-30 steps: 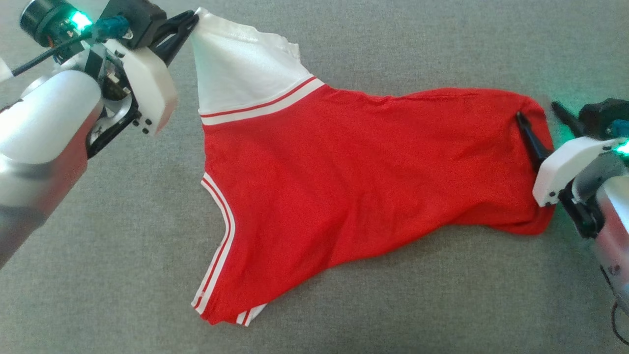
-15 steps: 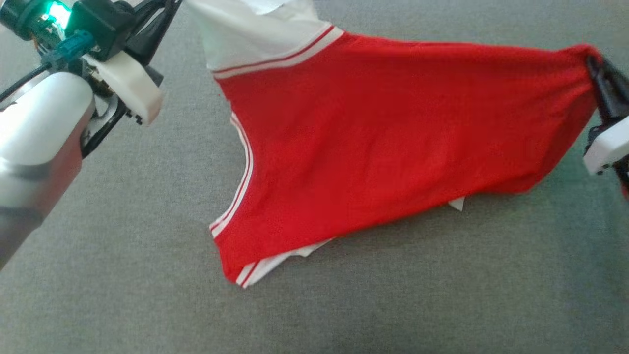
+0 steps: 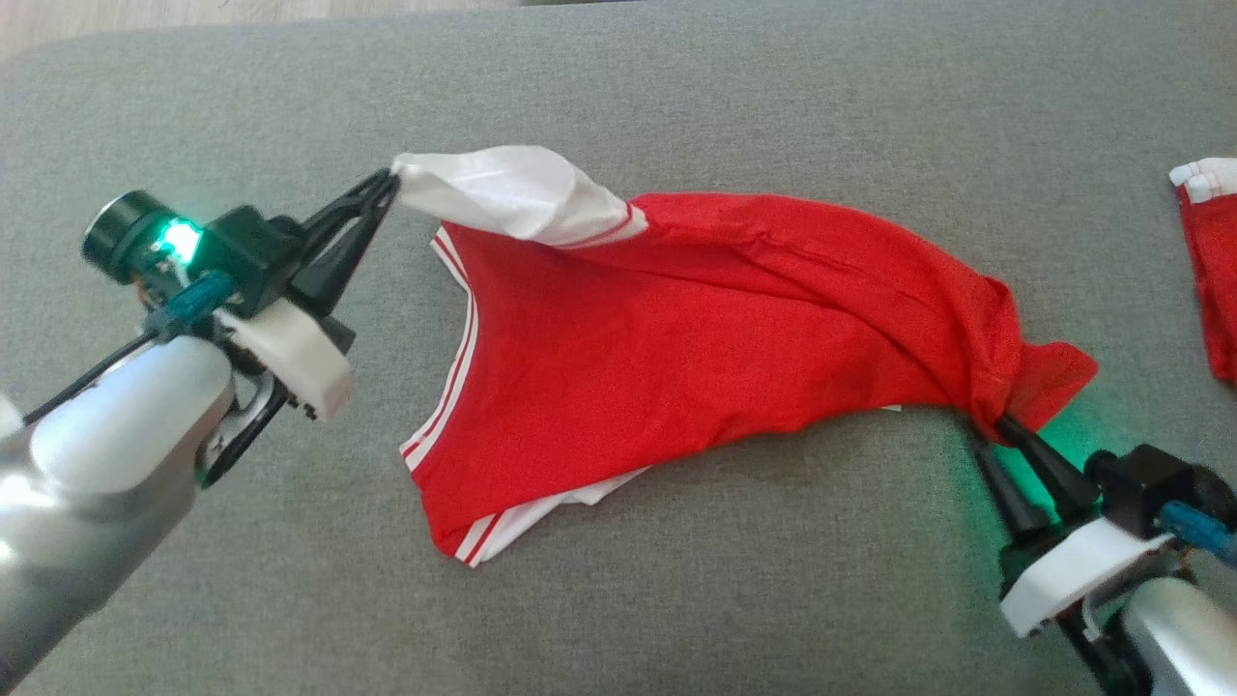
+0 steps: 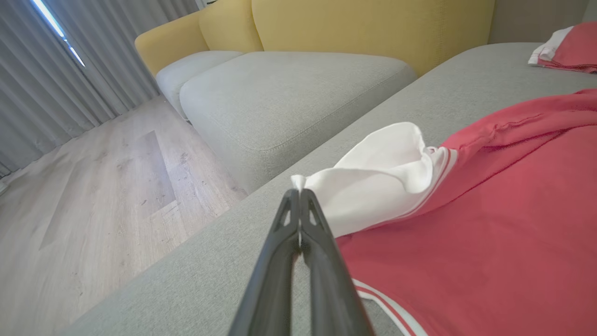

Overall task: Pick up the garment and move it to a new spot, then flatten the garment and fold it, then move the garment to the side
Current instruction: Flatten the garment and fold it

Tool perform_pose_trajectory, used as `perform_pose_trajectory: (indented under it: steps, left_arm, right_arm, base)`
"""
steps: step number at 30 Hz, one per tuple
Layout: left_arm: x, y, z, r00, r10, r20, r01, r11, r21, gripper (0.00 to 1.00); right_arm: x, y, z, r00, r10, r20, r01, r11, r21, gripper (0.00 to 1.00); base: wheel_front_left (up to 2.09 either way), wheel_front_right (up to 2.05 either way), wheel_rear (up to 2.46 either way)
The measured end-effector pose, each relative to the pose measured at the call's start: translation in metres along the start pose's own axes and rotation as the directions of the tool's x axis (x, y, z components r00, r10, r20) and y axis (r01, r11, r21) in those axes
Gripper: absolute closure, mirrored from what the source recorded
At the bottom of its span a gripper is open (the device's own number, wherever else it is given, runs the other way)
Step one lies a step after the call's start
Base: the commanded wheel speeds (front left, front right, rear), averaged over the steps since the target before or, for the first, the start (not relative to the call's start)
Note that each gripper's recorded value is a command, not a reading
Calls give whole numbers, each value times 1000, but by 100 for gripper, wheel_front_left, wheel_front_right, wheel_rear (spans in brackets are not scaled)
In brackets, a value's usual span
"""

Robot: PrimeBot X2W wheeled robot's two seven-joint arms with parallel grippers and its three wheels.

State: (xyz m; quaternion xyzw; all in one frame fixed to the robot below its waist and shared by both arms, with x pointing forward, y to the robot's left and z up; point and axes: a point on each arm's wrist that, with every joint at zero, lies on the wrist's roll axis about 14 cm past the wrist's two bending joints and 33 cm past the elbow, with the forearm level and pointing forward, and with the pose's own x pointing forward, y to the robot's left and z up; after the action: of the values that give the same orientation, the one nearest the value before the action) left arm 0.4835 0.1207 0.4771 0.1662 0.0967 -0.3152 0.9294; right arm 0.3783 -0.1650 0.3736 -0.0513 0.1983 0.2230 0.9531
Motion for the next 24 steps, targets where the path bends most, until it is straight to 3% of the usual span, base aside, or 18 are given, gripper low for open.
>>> perform_pose_trajectory:
  steps: [6, 13, 20, 24]
  left_arm:
    - [-14, 7, -4, 998, 59, 7, -59, 998, -23, 100]
    - [-26, 9, -13, 997, 75, -10, -76, 997, -31, 100]
    - [-32, 11, -18, 996, 91, -22, -92, 995, -42, 100]
    - [-33, 11, -21, 995, 95, -27, -97, 994, -50, 100]
  right_arm:
    - [-6, 15, 10, 998, -28, 50, 16, 973, 231, 0]
    - [-5, 0, 36, 996, -45, 72, 1, 855, 519, 0]
    - [-1, -22, 34, 1000, -11, -23, 23, 761, 648, 0]
    - [3, -23, 21, 997, 12, -81, 47, 734, 678, 0]
  base:
    - [0, 0, 0]
    - [0, 0, 0]
    - [0, 0, 0]
    - [0, 0, 0]
